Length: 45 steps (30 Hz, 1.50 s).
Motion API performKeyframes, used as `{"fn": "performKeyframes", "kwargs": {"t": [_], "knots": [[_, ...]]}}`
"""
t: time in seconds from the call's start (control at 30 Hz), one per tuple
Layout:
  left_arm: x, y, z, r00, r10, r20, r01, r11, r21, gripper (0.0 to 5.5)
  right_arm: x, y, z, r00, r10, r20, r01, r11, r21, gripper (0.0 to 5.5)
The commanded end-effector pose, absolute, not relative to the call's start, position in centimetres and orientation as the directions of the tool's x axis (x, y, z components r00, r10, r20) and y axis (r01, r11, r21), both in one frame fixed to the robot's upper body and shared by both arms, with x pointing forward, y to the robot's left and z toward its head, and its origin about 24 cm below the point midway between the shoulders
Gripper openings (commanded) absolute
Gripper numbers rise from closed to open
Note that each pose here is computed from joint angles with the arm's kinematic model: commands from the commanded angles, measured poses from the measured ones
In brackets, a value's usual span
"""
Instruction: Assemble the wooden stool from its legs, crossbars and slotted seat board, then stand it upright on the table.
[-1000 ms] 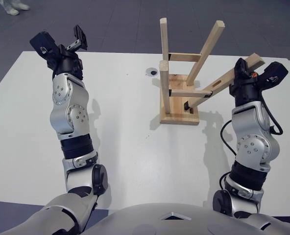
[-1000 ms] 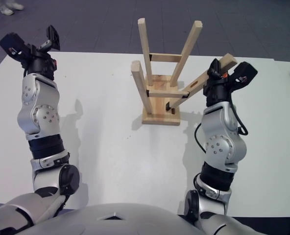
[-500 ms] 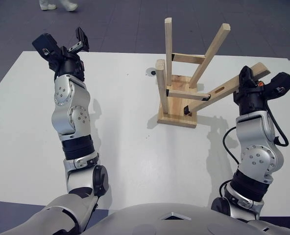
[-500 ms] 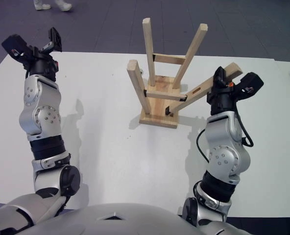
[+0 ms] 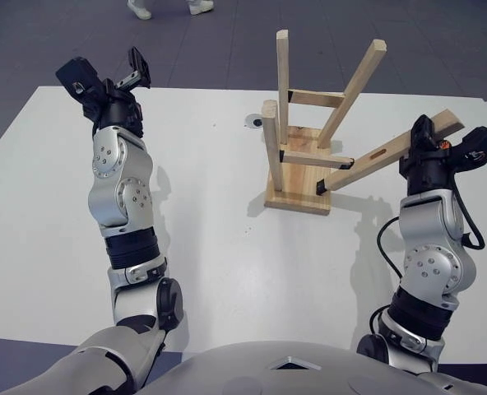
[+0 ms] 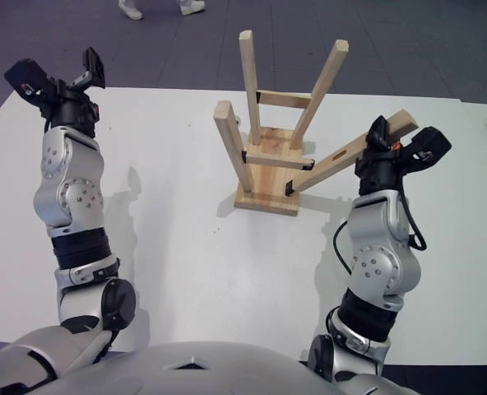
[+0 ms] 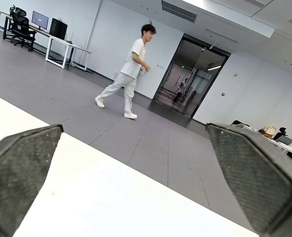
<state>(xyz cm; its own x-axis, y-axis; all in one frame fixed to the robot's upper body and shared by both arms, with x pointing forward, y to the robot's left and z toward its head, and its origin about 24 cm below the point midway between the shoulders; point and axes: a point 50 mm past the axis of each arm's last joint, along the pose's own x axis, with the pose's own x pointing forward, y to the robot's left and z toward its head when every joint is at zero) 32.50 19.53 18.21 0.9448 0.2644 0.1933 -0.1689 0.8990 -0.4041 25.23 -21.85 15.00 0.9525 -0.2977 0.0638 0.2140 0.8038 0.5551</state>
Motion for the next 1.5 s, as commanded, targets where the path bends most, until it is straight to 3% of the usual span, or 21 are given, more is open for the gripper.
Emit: {"fn": "performKeyframes", "kwargs": {"t": [0.03,0.3,0.5,0.73,0.9,1.1,1.3,1.5], "knots": [[32.5,19.3,18.4,0.946,0.258,0.198,-0.164,0.903,-0.397,5.40,25.3,-23.1,13.1,0.940,-0.341,-0.021,0.312,0.832,0.459,1.03],[32.4,18.5,18.3,0.949,0.242,0.202,-0.148,0.908,-0.392,5.40,25.1,-20.8,10.0,0.968,-0.247,-0.052,0.251,0.922,0.295,1.03],[32.3,18.2,18.2,0.951,0.236,0.202,-0.143,0.909,-0.392,5.40,23.5,-21.8,6.3,0.966,-0.232,-0.116,0.254,0.941,0.226,1.04],[32.0,18.1,18.6,0.952,0.207,0.224,-0.114,0.923,-0.367,5.40,23.7,-22.3,6.1,0.981,-0.172,-0.085,0.183,0.972,0.147,1.06],[31.6,17.5,18.8,0.959,0.144,0.245,-0.055,0.941,-0.335,5.40,23.8,-21.1,3.6,0.976,-0.126,-0.179,0.148,0.983,0.112,1.06],[30.9,16.9,18.8,0.963,0.106,0.248,-0.021,0.946,-0.323,5.40,21.1,-21.9,0.4,0.941,-0.151,-0.304,0.177,0.983,0.058,1.06],[30.5,16.2,18.3,0.970,0.053,0.239,0.024,0.950,-0.311,5.40,17.7,-22.5,-6.5,0.775,-0.108,-0.622,0.159,0.987,0.027,1.06],[30.4,15.3,18.9,0.961,-0.030,0.276,0.116,0.946,-0.303,5.40,19.1,-21.6,-6.4,0.749,-0.101,-0.655,0.173,0.984,0.046,1.06]]}}
